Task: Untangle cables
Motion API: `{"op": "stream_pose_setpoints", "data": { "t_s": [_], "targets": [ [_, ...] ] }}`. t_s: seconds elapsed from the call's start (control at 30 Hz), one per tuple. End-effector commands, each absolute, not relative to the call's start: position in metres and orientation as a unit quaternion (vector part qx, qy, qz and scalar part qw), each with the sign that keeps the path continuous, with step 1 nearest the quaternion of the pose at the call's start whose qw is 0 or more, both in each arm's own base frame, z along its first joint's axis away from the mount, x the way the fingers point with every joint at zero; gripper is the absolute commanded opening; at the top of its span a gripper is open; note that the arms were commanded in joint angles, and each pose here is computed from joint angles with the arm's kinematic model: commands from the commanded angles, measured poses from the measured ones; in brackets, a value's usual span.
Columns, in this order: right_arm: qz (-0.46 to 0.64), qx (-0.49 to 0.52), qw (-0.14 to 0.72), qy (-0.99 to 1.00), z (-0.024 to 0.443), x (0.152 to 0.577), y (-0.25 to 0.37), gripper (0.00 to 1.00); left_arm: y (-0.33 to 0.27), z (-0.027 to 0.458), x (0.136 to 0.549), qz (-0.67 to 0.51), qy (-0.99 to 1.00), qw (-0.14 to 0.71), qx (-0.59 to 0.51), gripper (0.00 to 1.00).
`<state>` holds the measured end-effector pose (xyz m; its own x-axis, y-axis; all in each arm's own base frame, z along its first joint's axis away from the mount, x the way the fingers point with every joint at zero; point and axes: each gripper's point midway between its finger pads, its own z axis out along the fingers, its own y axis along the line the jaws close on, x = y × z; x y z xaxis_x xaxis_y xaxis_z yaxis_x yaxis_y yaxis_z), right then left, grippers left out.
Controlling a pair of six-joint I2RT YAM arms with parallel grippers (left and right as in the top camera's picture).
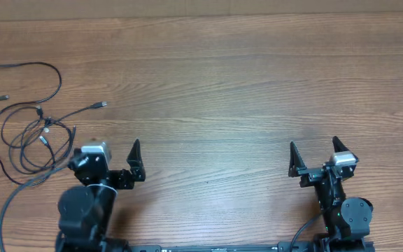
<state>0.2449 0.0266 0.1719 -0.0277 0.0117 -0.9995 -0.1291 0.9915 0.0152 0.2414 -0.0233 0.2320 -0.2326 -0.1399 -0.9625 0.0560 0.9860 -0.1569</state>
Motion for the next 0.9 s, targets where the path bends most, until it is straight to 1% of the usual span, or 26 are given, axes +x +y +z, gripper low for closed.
{"op": "stream_pose_setpoints", "data": {
  "t_s": [0.0,0.23,0.37,0.47,0.53,0.63,0.7,0.87],
  "targets": [
    [0.045,-0.038,0.698,0.714,0.17,0.245,0.024,1.0,-0.024,0.224,0.243,-0.078,0.744,0.664,-0.018,1.0],
    [0.045,-0.038,0.698,0.713,0.17,0.245,0.024,1.0,-0.023,0.232,0.24,-0.084,0.663,0.744,-0.012,1.0],
    [0.045,-0.038,0.698,0.714,0.17,0.245,0.024,1.0,-0.023,0.241,0.237,-0.063,0.613,0.788,0.01,0.99],
    [0.045,-0.038,0.698,0.714,0.17,0.245,0.024,1.0,-0.024,0.243,0.236,-0.046,0.6,0.798,0.025,0.99],
    [0.045,-0.038,0.698,0.714,0.17,0.245,0.024,1.0,-0.029,0.25,0.233,-0.017,0.585,0.809,0.064,1.0],
    [0.045,-0.038,0.698,0.713,0.17,0.245,0.024,1.0,-0.036,0.249,0.232,0.013,0.579,0.807,0.113,1.0],
    [0.045,-0.038,0.698,0.714,0.17,0.245,0.024,1.0,-0.037,0.243,0.234,0.022,0.588,0.799,0.123,1.0],
    [0.045,-0.038,0.698,0.714,0.17,0.245,0.024,1.0,-0.039,0.209,0.241,0.012,0.642,0.755,0.134,1.0]
  ]
}}
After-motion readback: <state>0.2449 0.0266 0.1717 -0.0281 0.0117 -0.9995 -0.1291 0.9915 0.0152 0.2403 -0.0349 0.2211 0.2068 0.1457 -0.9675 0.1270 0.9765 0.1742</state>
